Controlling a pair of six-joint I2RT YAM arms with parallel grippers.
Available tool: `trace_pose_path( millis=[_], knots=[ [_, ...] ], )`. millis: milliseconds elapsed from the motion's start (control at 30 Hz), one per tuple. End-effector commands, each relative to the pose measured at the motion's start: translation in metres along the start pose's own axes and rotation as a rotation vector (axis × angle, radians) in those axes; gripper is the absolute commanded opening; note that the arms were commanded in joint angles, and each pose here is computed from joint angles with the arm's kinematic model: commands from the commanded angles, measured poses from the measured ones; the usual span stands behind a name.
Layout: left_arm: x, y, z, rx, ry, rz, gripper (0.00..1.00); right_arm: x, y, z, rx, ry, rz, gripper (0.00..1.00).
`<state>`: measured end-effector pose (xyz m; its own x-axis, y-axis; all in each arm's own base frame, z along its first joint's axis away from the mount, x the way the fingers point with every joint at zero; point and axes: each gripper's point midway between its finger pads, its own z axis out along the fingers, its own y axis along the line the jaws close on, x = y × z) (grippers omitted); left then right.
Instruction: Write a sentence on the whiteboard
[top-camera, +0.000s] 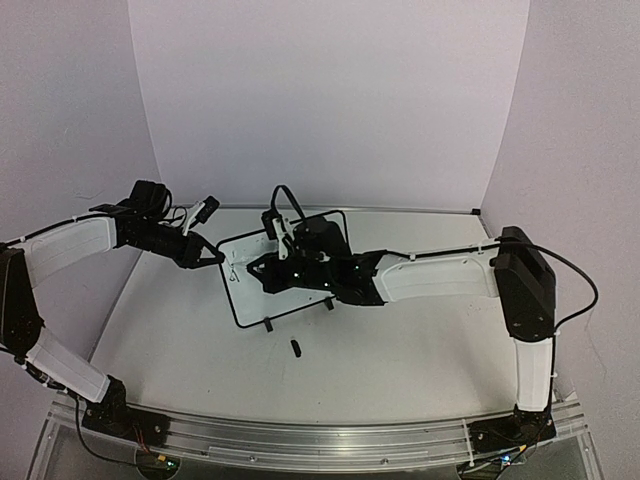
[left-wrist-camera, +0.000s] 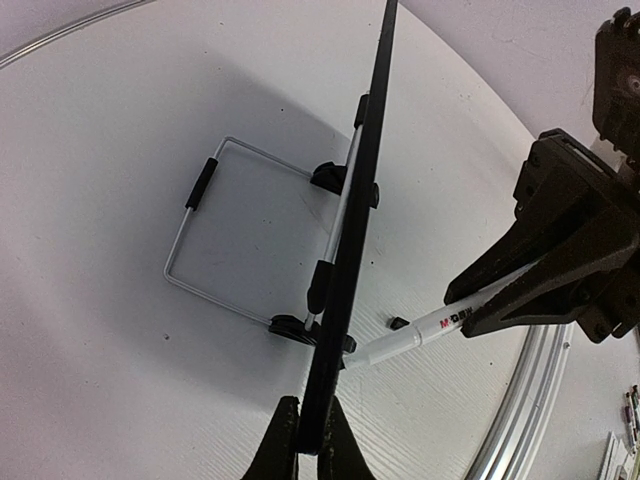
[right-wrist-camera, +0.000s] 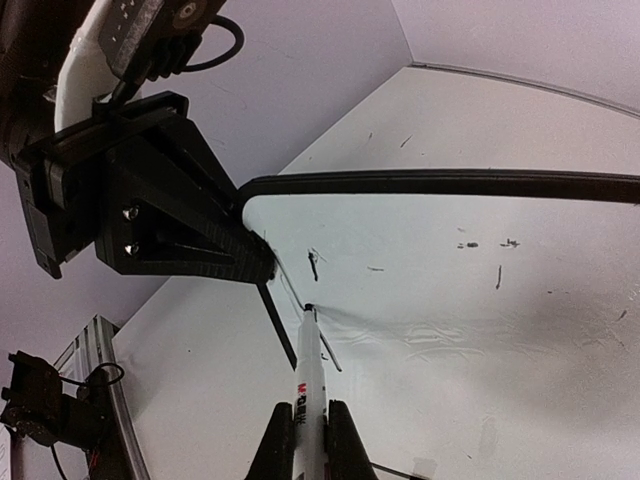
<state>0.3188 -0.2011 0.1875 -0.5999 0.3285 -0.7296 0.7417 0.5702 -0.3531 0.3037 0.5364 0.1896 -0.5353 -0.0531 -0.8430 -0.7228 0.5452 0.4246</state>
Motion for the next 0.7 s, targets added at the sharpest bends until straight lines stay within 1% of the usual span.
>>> trace_pose_path(
  millis=[0, 667],
  knots=[
    [-0.005, 0.016, -0.008, -0.104, -0.002, 0.025, 0.0, -0.017, -0.004, 0.002, 0.031, -0.05, -0.013, 0.0],
    [-0.006, 0.016, -0.008, -0.105, -0.003, 0.026, 0.0, -0.049, 0.004, -0.019, 0.047, -0.13, -0.047, 0.0]
  ],
)
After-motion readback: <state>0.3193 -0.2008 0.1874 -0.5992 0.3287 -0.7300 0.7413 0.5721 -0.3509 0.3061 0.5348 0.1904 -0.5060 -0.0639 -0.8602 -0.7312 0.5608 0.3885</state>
